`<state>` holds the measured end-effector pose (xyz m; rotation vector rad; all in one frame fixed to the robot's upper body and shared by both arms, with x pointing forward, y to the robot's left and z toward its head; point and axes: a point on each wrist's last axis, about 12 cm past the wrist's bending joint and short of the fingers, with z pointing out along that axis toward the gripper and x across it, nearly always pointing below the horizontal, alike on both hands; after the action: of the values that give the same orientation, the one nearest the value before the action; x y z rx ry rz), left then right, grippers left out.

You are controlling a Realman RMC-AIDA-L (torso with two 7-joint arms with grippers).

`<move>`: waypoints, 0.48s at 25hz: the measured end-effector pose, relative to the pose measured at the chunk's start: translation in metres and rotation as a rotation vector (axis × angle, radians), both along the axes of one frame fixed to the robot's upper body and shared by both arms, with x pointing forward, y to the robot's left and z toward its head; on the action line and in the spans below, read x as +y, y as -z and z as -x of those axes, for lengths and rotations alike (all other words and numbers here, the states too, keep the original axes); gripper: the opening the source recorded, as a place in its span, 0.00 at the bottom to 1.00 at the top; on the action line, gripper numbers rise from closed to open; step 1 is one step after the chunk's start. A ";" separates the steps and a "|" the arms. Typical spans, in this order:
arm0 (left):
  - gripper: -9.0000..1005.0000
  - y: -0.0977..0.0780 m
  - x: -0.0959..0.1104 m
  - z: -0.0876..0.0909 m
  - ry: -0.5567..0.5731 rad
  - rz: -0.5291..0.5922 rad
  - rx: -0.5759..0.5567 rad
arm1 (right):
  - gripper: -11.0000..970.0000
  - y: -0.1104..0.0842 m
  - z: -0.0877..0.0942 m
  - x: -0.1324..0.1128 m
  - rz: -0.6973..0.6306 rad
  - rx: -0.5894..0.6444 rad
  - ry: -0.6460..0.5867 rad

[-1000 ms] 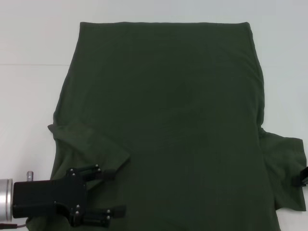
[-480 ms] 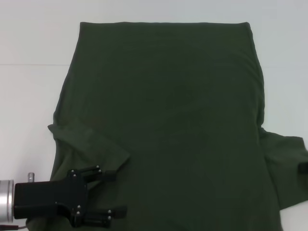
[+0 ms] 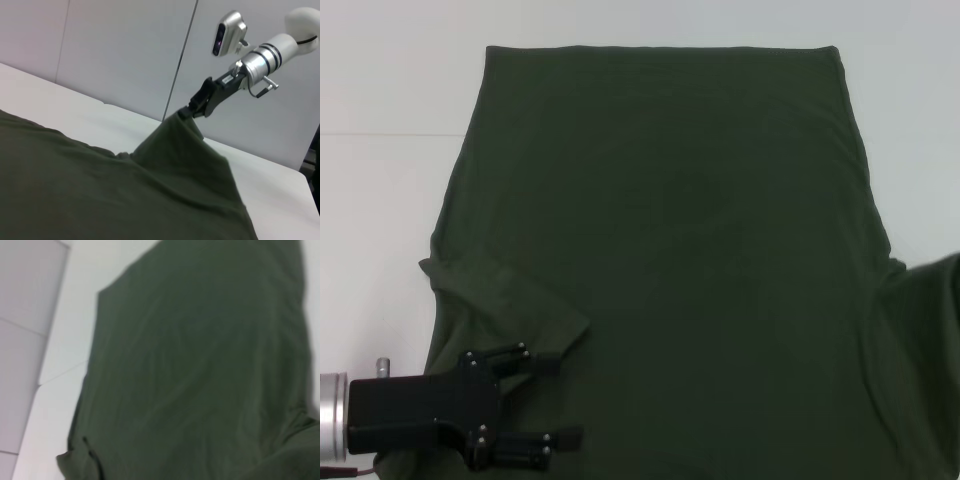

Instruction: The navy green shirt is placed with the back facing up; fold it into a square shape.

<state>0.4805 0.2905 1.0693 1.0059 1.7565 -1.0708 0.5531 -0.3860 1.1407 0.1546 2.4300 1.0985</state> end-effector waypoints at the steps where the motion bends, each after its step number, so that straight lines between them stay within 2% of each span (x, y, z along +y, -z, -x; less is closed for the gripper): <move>1: 0.90 0.000 0.000 0.000 0.000 0.000 0.000 | 0.04 -0.002 -0.002 0.002 -0.002 -0.007 -0.011; 6: 0.90 0.000 0.000 0.000 -0.002 -0.003 0.000 | 0.04 -0.007 -0.014 0.023 0.014 -0.010 -0.102; 12: 0.90 0.001 0.000 -0.001 -0.003 -0.009 0.001 | 0.04 -0.002 -0.029 0.065 0.058 0.043 -0.254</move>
<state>0.4815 0.2901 1.0682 1.0075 1.7644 -1.0624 0.5821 -0.3214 1.1428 -0.1553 2.5693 1.1389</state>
